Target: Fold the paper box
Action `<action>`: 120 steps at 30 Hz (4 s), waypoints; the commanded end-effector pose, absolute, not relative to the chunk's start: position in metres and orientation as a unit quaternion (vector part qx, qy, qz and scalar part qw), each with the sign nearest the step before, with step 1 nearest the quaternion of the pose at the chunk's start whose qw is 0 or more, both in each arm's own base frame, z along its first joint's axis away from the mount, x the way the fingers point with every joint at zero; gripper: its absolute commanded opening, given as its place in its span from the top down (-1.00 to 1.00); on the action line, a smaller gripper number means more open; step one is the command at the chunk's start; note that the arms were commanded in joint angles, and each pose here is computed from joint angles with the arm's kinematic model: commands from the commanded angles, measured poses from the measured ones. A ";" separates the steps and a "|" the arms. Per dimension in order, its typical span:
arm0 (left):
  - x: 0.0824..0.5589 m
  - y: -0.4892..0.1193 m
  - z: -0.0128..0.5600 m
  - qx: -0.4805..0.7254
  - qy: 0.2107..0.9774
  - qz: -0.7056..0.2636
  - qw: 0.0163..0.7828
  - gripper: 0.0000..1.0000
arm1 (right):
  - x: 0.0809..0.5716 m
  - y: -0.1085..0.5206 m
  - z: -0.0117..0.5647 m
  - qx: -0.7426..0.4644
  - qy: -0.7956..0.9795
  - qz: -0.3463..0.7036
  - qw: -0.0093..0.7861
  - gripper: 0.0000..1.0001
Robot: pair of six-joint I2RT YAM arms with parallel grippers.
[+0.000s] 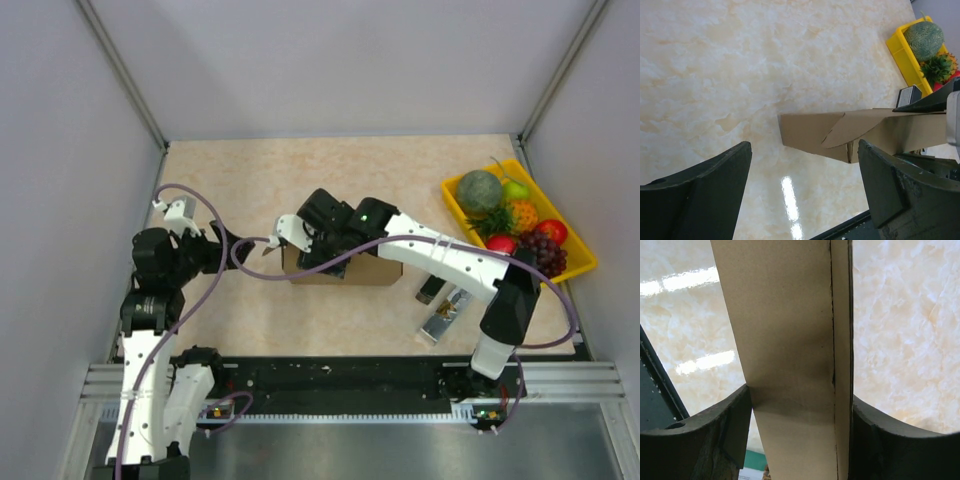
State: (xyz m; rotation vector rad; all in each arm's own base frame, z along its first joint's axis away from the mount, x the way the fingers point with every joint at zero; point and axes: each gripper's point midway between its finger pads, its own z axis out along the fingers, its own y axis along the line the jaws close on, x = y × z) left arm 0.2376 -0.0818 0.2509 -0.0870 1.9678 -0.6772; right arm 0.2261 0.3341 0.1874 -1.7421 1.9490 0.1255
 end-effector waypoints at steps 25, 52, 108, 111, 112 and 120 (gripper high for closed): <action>0.256 -0.101 0.253 0.024 0.798 -0.330 0.504 -0.84 | 0.268 0.341 0.187 -0.610 0.747 0.110 0.241 -0.98; 0.268 -0.129 0.274 0.118 0.813 -0.247 0.514 -0.58 | 0.294 0.295 0.326 -0.388 0.806 0.157 0.419 -0.98; 0.274 -0.195 0.201 0.042 0.854 -0.379 0.354 -0.01 | 0.270 0.195 0.196 -0.074 0.861 0.393 0.314 0.24; 0.261 -0.199 0.192 0.050 0.851 -0.369 0.370 0.15 | 0.257 0.197 0.188 -0.090 0.855 0.384 0.335 0.30; 0.257 -0.200 0.190 0.052 0.848 -0.368 0.377 0.18 | 0.250 0.197 0.200 -0.103 0.840 0.389 0.364 0.30; 0.212 -0.183 0.149 0.015 0.827 -0.371 0.422 0.07 | 0.198 0.196 0.150 -0.097 0.798 0.436 0.404 0.29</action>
